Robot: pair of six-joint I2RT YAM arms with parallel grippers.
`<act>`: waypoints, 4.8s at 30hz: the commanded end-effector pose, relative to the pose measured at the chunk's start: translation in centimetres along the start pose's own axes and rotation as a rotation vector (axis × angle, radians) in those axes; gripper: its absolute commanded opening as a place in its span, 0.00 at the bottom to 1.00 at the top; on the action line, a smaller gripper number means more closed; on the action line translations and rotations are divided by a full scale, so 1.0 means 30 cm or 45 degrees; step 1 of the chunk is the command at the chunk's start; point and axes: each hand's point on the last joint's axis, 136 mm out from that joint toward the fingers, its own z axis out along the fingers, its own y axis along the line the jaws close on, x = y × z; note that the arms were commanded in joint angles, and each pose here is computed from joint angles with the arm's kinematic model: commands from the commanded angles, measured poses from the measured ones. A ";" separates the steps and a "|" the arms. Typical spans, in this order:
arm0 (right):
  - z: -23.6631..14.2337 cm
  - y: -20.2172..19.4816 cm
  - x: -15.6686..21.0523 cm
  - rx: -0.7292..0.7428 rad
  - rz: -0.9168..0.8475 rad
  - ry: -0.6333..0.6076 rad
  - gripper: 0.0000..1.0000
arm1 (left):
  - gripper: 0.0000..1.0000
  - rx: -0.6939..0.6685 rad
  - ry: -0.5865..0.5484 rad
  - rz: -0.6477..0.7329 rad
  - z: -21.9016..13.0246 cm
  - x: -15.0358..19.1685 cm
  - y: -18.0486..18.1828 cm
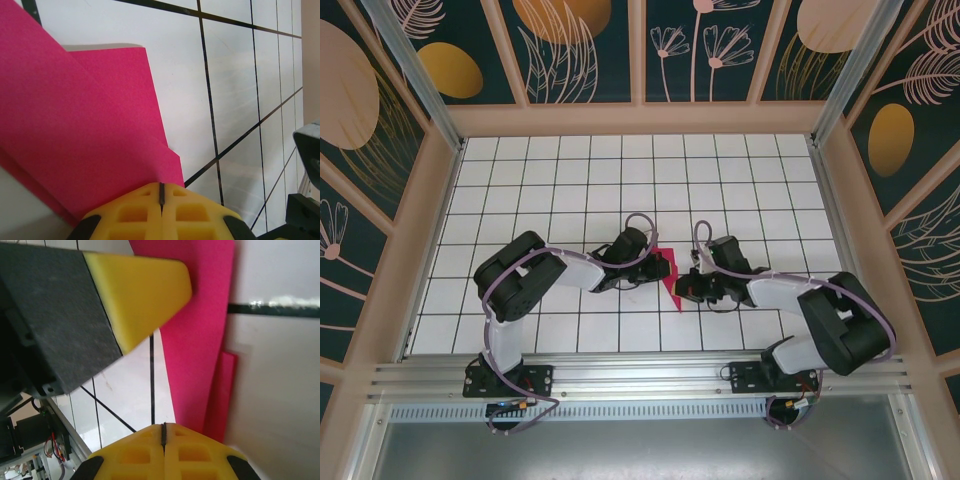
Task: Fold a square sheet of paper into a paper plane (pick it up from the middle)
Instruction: Fold the wing for the fifth time at the center of the table.
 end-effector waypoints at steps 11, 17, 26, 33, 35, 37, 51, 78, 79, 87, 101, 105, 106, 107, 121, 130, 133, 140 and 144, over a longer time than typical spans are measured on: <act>0.055 0.028 -0.021 -0.002 -0.015 0.070 0.03 | 0.03 -0.190 0.057 -0.054 0.019 0.062 0.153; 0.047 0.054 -0.044 -0.007 -0.029 0.056 0.04 | 0.03 -0.193 0.062 -0.050 0.018 0.063 0.154; 0.100 -0.152 0.066 0.193 0.104 0.160 0.04 | 0.00 -0.225 0.051 -0.074 0.018 0.061 0.170; 0.064 -0.145 0.111 0.173 0.098 0.172 0.04 | 0.00 -0.301 0.048 -0.110 0.013 0.074 0.220; 0.053 -0.128 0.122 0.143 0.084 0.176 0.04 | 0.00 -0.317 0.045 -0.110 0.012 0.073 0.229; 0.046 -0.120 0.138 0.120 0.079 0.189 0.05 | 0.00 -0.328 0.048 -0.113 0.013 0.078 0.238; 0.006 -0.152 0.254 0.143 0.065 0.258 0.06 | 0.00 -0.341 0.057 -0.108 0.016 0.077 0.242; 0.038 -0.133 0.226 0.165 0.081 0.207 0.06 | 0.00 -0.332 0.066 -0.077 0.019 0.069 0.224; 0.034 -0.139 0.242 0.162 0.086 0.217 0.06 | 0.00 -0.336 0.064 -0.079 0.020 0.068 0.227; 0.010 -0.158 0.295 0.158 0.108 0.246 0.06 | 0.00 -0.344 0.060 -0.080 0.017 0.068 0.232; -0.029 0.048 0.120 0.021 -0.039 0.077 0.07 | 0.00 -0.318 0.060 -0.064 0.018 0.058 0.207; -0.016 0.085 0.035 0.016 -0.072 0.020 0.08 | 0.00 -0.306 0.063 -0.057 0.021 0.055 0.197; -0.005 0.081 0.023 0.026 -0.066 0.019 0.08 | 0.00 -0.303 0.062 -0.058 0.021 0.054 0.194; 0.009 0.070 0.010 0.042 -0.060 0.015 0.09 | 0.00 -0.302 0.063 -0.056 0.021 0.054 0.193; 0.021 -0.156 0.205 0.189 0.088 0.163 0.09 | 0.00 -0.332 0.054 -0.032 0.013 0.034 0.187; -0.043 -0.088 0.232 0.101 0.020 0.159 0.10 | 0.03 -0.234 0.037 -0.015 0.007 0.024 0.129; -0.085 -0.038 0.123 0.128 -0.035 -0.006 0.11 | 0.10 -0.172 -0.005 0.046 -0.031 -0.013 0.054; -0.191 -0.083 -0.094 0.273 0.037 -0.373 0.15 | 0.42 -0.294 -0.183 0.066 -0.180 -0.122 -0.015; -0.212 -0.080 -0.160 0.285 0.048 -0.482 0.25 | 0.57 -0.455 -0.256 0.056 -0.260 -0.138 0.008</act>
